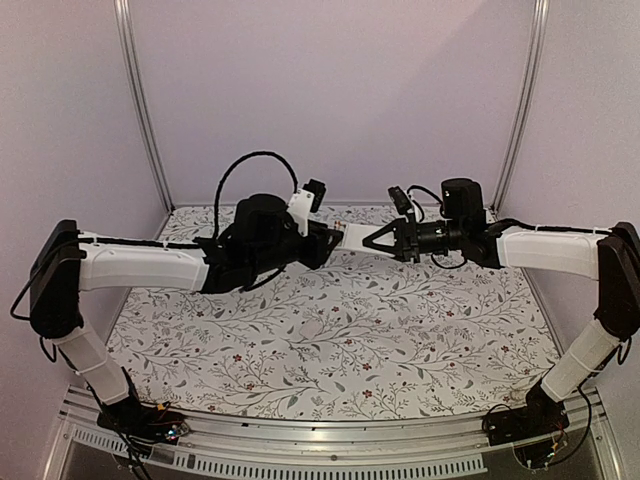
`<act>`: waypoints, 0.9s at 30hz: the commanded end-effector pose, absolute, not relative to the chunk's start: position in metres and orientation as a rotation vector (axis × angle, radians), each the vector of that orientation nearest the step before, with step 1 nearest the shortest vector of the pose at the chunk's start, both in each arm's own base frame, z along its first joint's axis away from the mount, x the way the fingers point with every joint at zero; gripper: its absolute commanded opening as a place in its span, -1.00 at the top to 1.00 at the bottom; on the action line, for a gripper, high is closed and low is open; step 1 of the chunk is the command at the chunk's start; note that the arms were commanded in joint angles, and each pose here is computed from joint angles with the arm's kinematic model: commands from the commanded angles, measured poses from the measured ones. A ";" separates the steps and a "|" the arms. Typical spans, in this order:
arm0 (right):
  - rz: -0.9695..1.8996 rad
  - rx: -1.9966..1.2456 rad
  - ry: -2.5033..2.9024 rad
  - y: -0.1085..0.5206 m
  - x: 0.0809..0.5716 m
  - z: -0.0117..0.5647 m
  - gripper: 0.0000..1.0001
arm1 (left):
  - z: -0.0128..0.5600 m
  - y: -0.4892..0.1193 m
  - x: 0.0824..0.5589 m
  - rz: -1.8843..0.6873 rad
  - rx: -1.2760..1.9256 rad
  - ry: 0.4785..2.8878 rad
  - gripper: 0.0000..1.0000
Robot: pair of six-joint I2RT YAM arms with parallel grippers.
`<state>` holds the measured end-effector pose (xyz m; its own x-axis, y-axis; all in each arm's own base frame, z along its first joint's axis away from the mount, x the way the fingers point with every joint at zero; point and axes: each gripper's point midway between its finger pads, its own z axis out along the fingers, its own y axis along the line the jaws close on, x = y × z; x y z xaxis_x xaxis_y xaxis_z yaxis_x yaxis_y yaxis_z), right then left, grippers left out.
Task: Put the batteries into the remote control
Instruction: Place the battery in the battery compartment, then load the battery into the battery compartment.
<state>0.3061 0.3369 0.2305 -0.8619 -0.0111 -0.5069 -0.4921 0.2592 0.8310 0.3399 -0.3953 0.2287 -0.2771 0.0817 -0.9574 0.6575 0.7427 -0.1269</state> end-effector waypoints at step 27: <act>1.533 -0.513 1.960 0.334 0.317 0.262 1.00 | 0.251 -0.354 0.339 -1.480 -0.113 1.737 -0.99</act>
<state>0.3119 0.3328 0.2366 -0.7913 0.0120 -0.6114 -0.5833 0.2851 0.7605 0.3413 -0.3430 0.2367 -0.6059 -0.4750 -0.6382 0.4516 0.4551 -0.7674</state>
